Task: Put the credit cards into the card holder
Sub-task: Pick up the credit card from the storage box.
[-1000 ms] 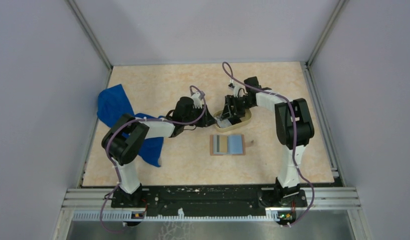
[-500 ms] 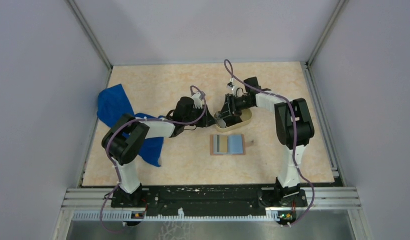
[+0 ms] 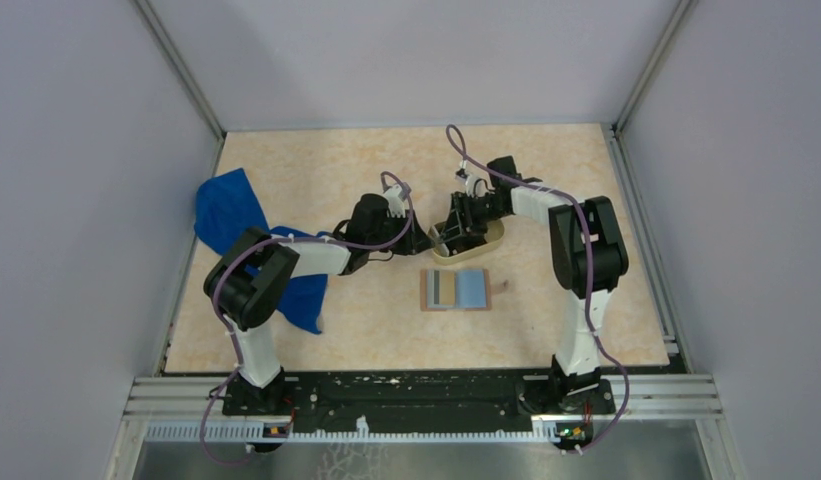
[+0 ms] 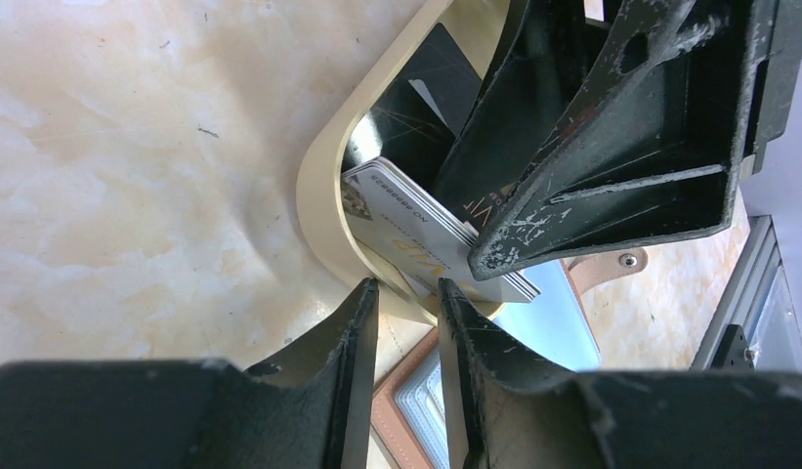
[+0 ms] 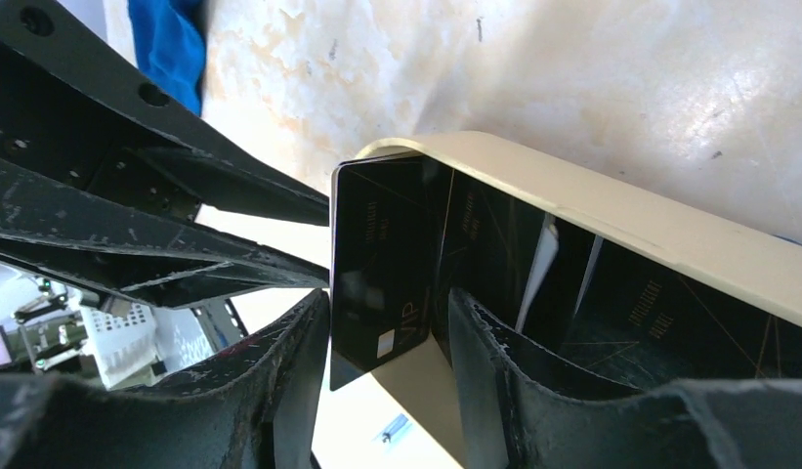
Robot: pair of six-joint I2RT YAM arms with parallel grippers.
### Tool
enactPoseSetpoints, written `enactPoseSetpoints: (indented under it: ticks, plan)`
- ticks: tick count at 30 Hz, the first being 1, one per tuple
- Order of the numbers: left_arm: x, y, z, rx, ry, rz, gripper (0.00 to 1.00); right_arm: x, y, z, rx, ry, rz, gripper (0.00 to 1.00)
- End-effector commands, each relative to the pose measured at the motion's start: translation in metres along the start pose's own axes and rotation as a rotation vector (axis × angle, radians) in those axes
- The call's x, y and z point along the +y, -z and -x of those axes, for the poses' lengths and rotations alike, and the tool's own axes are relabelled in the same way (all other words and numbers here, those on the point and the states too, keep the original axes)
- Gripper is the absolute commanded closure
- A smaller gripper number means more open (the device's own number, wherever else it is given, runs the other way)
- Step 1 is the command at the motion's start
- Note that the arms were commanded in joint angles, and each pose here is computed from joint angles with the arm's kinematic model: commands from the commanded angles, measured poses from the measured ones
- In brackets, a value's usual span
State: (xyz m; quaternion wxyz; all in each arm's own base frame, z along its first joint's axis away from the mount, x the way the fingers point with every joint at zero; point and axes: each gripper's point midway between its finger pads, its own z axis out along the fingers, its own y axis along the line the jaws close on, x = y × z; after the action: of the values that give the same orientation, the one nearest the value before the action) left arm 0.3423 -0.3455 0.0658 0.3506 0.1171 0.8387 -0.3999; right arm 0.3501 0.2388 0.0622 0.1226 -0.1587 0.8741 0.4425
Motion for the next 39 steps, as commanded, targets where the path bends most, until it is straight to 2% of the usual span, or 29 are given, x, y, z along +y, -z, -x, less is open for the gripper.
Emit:
enactPoseSetpoints:
  ticks: [1,7,10,13,21,33,39]
  plan:
    - [-0.012,-0.005,0.008,-0.014,-0.028,-0.048,0.65,-0.005,0.002,0.009,-0.01,0.067,-0.052,0.52]
    - [-0.012,-0.005,0.008,-0.014,-0.029,-0.05,0.65,-0.012,0.004,0.012,-0.02,0.09,-0.109,0.58]
    - [-0.012,-0.005,0.008,-0.014,-0.03,-0.053,0.65,-0.011,0.003,0.012,-0.02,0.087,-0.099,0.71]
    - [-0.012,-0.005,0.008,-0.013,-0.031,-0.055,0.65,-0.013,0.002,0.011,-0.015,0.085,-0.104,0.74]
    - [-0.014,-0.004,0.008,-0.014,-0.034,-0.06,0.65,-0.024,0.007,0.014,-0.019,0.113,-0.179,0.74]
    - [-0.014,-0.004,0.007,-0.013,-0.035,-0.063,0.65,-0.01,-0.004,0.005,0.017,0.061,-0.035,0.64]
    - [-0.014,-0.004,0.007,-0.014,-0.035,-0.064,0.65,0.0,-0.01,0.001,0.029,-0.011,0.085,0.63]
